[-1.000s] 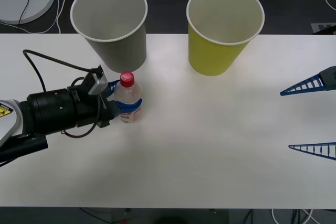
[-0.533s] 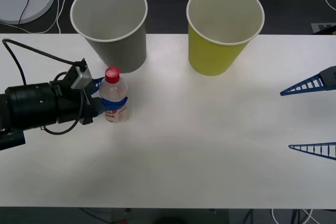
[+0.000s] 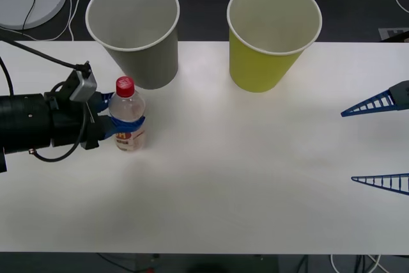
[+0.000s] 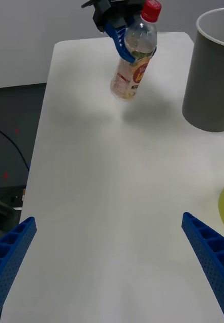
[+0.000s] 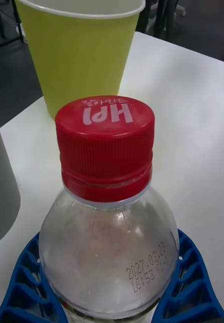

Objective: Put the can into the green bin and the plastic bottle into the gray bin

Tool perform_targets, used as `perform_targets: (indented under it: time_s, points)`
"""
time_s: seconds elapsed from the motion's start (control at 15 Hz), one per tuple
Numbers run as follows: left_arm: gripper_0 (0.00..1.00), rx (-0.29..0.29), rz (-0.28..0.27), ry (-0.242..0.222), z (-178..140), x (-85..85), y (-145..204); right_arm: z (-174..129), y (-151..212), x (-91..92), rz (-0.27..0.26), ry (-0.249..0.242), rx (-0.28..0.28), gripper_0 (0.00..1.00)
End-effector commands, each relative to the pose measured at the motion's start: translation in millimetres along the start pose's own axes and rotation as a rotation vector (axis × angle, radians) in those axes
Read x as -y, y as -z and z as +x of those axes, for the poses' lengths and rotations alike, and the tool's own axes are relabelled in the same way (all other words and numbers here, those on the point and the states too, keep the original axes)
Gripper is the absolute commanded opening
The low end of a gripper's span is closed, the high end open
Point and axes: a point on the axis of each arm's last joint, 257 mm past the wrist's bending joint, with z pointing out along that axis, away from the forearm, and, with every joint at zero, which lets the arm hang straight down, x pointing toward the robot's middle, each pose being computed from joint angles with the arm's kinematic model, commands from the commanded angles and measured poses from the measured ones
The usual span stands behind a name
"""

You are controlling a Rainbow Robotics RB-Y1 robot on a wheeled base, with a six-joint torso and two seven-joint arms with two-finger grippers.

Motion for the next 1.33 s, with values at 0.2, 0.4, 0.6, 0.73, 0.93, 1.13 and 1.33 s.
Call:
perform_targets:
  time_s: [0.2,0.4,0.6,0.73,0.93,1.13,1.33]
  points:
    - [0.0,-0.096,0.044,0.006,-4.1,1.0,25.5,0.0,0.0,0.0,0.0,0.0,0.0,1.0]
    - [0.0,-0.143,0.032,0.007,-4.4,-6.7,39.4,0.0,0.0,0.0,0.0,0.0,0.0,1.0]
    - [0.0,-0.18,-0.011,-0.003,-3.1,-25.6,54.4,0.0,0.0,0.0,0.0,0.0,0.0,1.0]
    - [0.0,-0.192,-0.053,0.004,-3.7,-39.5,69.0,0.0,0.0,0.0,0.0,0.0,0.0,1.0]
    - [0.0,-0.206,-0.092,0.011,-3.4,-51.1,81.9,0.0,0.0,0.0,0.0,0.0,0.0,1.0]
    - [0.0,-0.248,-0.119,0.027,-6.5,-60.9,95.1,0.0,0.0,0.0,0.0,0.0,0.0,1.0]
    - [0.0,-0.275,-0.116,0.048,-10.6,-64.5,106.5,0.0,0.0,0.0,0.0,0.0,0.0,1.0]
